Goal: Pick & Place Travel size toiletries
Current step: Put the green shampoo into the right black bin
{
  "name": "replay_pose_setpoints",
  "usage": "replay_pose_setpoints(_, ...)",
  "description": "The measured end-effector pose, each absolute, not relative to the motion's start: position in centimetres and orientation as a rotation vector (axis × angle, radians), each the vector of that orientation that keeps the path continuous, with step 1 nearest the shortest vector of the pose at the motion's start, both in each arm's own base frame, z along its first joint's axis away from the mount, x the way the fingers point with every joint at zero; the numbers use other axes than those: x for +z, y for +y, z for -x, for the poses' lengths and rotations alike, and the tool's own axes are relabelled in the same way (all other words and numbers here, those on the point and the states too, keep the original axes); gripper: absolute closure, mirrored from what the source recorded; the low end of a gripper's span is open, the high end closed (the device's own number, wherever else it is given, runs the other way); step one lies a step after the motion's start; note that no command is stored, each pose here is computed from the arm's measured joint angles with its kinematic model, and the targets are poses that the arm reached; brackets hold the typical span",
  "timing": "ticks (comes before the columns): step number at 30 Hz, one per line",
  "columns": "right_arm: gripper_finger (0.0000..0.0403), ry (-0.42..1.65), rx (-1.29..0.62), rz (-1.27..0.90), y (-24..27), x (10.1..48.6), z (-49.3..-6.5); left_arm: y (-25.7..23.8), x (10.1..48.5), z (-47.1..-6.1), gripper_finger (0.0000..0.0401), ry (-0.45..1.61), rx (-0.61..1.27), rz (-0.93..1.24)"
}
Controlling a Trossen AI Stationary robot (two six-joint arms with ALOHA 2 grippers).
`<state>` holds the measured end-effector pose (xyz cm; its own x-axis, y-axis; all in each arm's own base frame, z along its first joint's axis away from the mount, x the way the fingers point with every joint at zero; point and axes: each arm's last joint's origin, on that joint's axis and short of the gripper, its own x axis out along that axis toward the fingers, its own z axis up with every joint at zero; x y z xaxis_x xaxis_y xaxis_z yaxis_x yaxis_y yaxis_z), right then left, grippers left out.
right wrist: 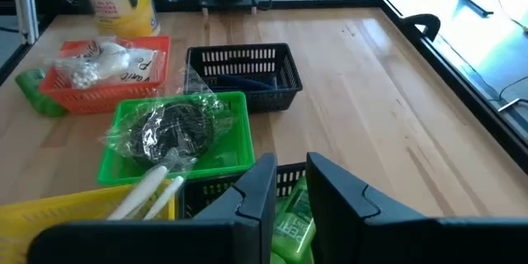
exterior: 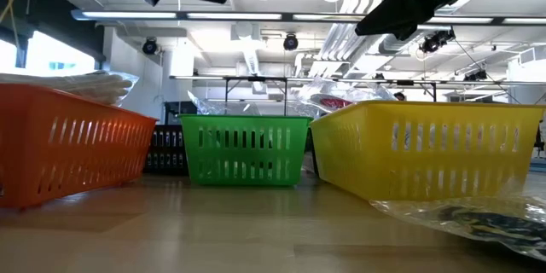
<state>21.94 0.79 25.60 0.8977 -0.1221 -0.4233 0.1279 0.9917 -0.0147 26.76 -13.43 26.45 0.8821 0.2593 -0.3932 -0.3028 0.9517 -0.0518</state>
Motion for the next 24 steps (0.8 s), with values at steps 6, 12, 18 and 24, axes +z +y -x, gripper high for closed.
replay_pose_setpoints(6,0.0340,0.434,-0.140,-0.068,0.8,25.6,-21.9,-14.0,24.7,-28.7,0.0263,0.373,0.307,0.129)
replay_pose_setpoints(12,0.0340,0.447,-0.131,-0.111,0.8,25.5,-21.9,-12.8,23.8,-30.5,0.0289,0.373,0.282,0.137)
replay_pose_setpoints(18,0.0340,0.484,-0.077,-0.139,1.0,25.2,-21.8,-9.6,24.1,-32.7,0.0329,0.322,0.217,0.091)
replay_pose_setpoints(24,0.0340,0.551,-0.074,-0.189,1.1,24.6,-21.4,-6.5,24.2,-33.5,0.0370,0.324,0.296,0.052)
